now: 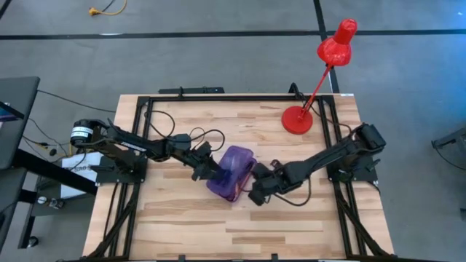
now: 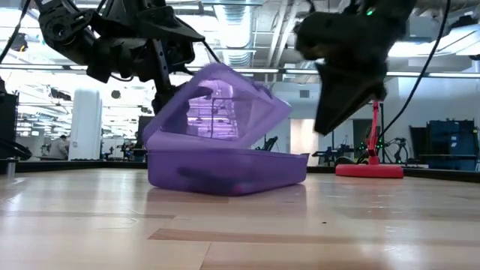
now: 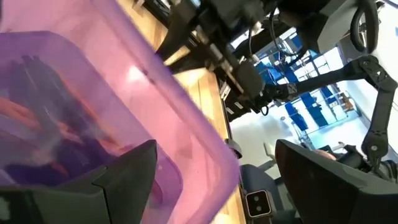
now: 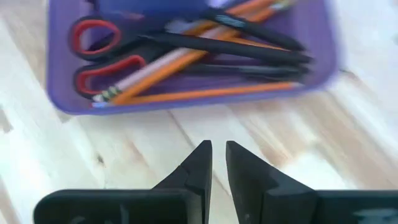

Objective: Pick & place school supplies into a supply box
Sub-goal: Close the purple supply box

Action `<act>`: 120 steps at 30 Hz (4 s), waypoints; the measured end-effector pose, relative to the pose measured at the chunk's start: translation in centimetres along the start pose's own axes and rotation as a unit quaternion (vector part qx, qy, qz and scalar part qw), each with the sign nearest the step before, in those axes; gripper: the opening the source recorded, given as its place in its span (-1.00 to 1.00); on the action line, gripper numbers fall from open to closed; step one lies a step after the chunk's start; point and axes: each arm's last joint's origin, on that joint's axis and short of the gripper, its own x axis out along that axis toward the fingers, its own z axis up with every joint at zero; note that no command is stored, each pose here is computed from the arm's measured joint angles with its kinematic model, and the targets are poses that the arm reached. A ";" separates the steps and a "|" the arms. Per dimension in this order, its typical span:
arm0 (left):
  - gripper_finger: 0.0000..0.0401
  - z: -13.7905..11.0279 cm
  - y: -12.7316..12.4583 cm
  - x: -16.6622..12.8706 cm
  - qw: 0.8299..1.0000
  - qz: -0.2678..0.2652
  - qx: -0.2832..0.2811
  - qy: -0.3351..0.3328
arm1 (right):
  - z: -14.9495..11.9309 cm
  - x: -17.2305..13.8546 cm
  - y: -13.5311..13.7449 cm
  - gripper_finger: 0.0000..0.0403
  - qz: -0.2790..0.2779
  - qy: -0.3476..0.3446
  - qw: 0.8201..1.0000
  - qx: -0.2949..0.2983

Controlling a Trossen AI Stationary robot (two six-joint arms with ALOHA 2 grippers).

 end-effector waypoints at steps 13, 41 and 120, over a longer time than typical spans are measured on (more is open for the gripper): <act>0.56 -0.9 1.1 0.0 0.996 0.088 0.006 0.016 | 1.4 -3.4 1.1 -0.79 0.061 -0.117 0.991 -0.016; 0.56 -0.7 -1.2 -2.0 0.982 0.170 0.079 0.004 | 3.0 0.7 0.1 -0.79 0.072 -0.063 0.995 0.016; -0.78 0.2 0.9 6.0 0.905 0.299 0.232 0.193 | -1.2 5.1 -2.6 -1.00 0.093 -0.119 0.978 0.146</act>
